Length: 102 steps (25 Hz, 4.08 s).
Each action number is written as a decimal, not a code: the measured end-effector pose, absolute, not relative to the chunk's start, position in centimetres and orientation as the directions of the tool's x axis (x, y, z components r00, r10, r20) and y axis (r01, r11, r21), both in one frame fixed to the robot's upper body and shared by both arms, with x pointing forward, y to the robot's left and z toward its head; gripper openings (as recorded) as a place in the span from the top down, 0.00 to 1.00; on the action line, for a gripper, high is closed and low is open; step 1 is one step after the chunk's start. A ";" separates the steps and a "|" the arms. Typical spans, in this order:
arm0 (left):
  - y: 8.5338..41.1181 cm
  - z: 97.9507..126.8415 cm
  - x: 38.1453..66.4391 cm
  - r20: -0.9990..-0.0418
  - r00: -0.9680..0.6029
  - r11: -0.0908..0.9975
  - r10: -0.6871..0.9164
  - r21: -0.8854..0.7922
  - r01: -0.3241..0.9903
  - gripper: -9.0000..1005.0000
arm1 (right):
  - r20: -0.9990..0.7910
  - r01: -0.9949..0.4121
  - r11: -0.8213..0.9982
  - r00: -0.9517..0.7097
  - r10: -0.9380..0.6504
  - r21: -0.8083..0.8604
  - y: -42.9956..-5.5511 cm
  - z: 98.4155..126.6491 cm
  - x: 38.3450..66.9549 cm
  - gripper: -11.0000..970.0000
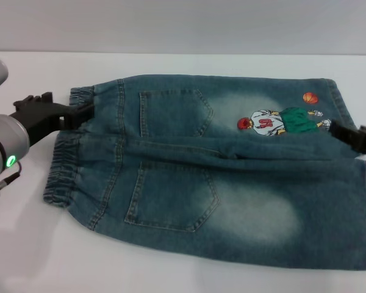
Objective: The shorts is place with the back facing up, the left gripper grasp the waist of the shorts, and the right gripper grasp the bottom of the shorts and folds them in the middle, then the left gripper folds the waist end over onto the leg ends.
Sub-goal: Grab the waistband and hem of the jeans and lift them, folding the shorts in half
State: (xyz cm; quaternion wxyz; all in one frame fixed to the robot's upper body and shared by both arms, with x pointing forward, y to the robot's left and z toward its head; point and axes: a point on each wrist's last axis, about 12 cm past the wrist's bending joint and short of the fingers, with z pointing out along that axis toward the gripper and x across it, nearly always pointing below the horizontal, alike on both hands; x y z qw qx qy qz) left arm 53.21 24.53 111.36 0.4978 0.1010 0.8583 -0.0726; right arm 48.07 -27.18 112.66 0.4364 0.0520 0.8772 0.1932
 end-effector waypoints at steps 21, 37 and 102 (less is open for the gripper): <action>26.3 114.0 52.0 -0.624 -0.753 0.961 0.208 -0.014 0.278 0.17 | -0.546 0.034 0.891 -0.780 0.307 0.453 -32.1 115.8 45.0 0.37; 26.5 112.3 51.8 -0.459 -0.863 0.967 0.209 -0.032 0.251 0.17 | -0.552 0.030 0.893 -0.776 0.304 0.449 -32.0 115.8 45.3 0.37; 25.2 112.3 52.7 -0.384 -0.881 0.956 0.275 0.015 0.292 0.17 | -0.557 0.006 0.900 -0.783 0.276 0.437 -31.8 115.5 45.9 0.37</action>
